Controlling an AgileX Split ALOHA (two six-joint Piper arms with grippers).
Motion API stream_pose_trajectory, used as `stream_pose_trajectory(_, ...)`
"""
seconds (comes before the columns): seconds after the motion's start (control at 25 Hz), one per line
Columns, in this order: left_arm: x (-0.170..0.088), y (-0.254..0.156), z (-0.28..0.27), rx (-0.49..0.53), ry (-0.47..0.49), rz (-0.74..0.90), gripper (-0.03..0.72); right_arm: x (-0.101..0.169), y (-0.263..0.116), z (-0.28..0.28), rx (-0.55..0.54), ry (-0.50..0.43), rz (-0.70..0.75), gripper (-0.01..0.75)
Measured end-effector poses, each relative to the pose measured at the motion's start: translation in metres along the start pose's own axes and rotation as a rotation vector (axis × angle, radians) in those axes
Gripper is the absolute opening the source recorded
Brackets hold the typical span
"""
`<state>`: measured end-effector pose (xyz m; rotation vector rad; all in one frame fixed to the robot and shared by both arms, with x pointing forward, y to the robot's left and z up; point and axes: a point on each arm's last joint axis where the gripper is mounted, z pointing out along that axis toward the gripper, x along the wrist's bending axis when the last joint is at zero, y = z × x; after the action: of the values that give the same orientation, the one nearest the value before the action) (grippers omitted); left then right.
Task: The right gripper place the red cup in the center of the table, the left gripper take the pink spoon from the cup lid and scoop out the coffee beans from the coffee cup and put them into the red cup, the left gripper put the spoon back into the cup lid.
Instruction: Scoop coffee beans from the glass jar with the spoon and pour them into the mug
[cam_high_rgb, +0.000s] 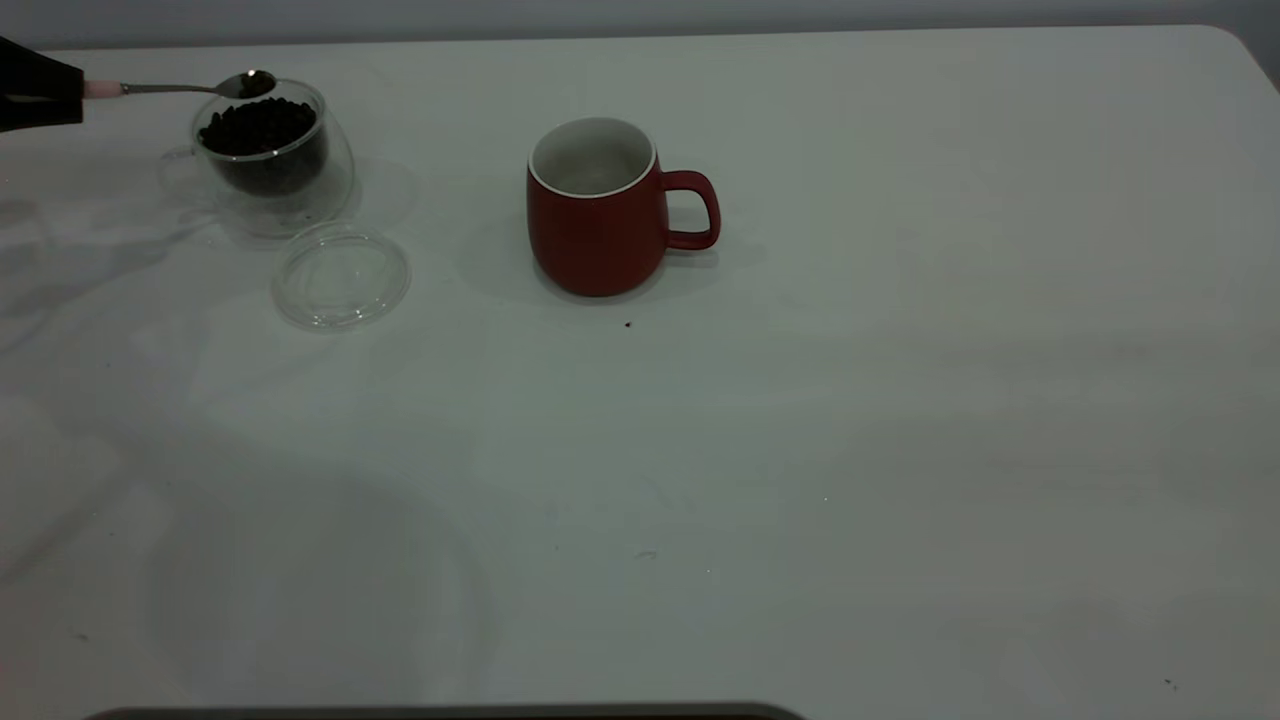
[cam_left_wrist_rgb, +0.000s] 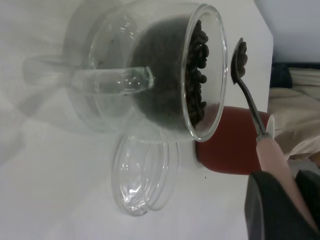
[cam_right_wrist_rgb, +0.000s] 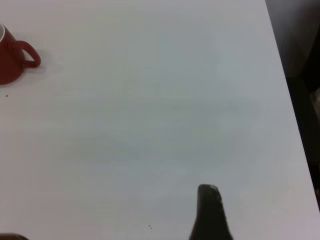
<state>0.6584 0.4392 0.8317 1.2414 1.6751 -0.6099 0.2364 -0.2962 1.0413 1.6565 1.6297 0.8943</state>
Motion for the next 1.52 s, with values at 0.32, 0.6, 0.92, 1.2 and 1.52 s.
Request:
stream_pose_trajectory(0.32,-0.017,-0.002,0.031,0.057,-0.021,-0.006,0.123,0.0,0.0,0.0,0.0,0.0,0.0,0.591)
stream_pose_trajectory(0.6,-0.044,-0.009,0.077,0.129,-0.064,0.011,0.123,0.0,0.0,0.0,0.0,0.0,0.0,0.591)
stream_pose_trajectory(0.92,-0.073,-0.029,0.129,0.252,-0.08,0.063,0.123,0.0,0.0,0.0,0.0,0.0,0.0,0.591)
stream_pose_trajectory(1.2,-0.089,-0.044,0.156,0.318,-0.102,0.179,0.123,0.0,0.0,0.0,0.0,0.0,0.0,0.591)
stream_pose_trajectory(1.52,-0.092,-0.046,0.164,0.313,-0.123,0.394,0.123,0.0,0.0,0.0,0.0,0.0,0.0,0.591)
